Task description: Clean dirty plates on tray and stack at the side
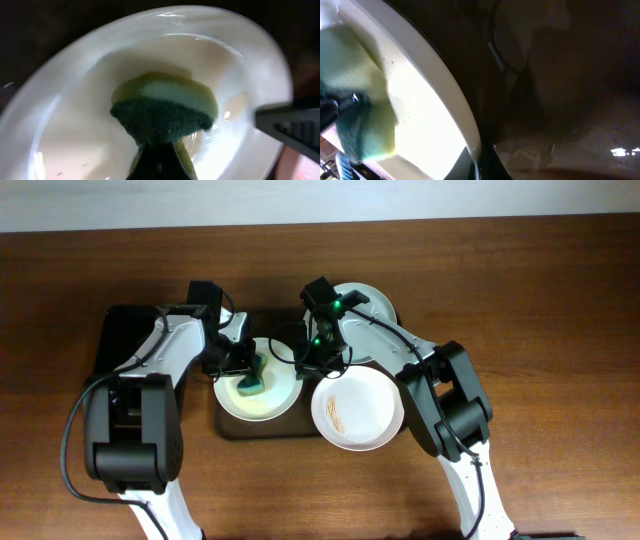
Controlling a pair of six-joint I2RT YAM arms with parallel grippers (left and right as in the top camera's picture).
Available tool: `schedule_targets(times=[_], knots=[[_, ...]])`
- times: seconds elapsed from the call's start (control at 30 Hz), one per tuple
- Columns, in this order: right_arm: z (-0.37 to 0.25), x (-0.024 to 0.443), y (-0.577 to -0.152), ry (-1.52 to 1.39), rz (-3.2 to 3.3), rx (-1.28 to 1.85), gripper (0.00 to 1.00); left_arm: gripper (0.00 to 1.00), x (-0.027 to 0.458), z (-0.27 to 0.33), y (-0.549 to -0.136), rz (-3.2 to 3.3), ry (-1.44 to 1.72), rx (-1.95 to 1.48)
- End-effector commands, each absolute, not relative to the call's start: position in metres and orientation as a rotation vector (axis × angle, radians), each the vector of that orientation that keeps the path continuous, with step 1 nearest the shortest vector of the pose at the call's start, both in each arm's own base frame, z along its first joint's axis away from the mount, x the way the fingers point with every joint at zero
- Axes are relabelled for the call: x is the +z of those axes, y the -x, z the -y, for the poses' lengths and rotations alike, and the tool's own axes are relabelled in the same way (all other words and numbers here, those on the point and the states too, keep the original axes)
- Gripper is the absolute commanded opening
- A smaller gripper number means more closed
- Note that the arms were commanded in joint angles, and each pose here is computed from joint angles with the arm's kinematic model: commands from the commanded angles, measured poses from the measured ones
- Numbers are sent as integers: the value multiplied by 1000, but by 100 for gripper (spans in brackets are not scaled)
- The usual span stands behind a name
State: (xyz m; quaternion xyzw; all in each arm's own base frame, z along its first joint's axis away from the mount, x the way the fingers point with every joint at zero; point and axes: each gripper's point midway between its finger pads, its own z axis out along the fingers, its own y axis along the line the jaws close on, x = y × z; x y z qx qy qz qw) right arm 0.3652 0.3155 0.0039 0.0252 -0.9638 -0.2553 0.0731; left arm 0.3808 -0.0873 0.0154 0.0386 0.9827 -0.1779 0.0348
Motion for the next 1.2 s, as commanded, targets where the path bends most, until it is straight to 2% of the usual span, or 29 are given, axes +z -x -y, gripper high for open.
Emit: schedule_targets(times=[0.0,0.1,0.17,0.33,0.4,0.5,0.7,0.97,1.17], knots=[[-312,-13,-358,-59,2898,-685,4,0,50,107,-405,-2919,-205,-742],[-312,-13,-358,-59,2899,-686,4,0,111,102,-435,-2785,-224,-853],[-312,-11,-359,-60,2902,-691,4,0,123,86,-441,-2769,-174,-850],[-292,48,-378,-92,3125,-561,4,0,121,31,-444,-2766,10,-826],[-277,80,-378,-117,3266,-383,4,1,121,19,-447,-2758,36,-801],[-263,103,-375,-164,3392,-138,4,0,119,16,-449,-2759,38,-773],[-237,116,-367,-189,3478,358,4,1,116,10,-448,-2778,45,-715],[-254,156,-377,-250,3621,493,4,1,116,10,-448,-2778,45,-715],[-263,184,-375,-360,3734,854,4,1,116,10,-448,-2778,45,-715]])
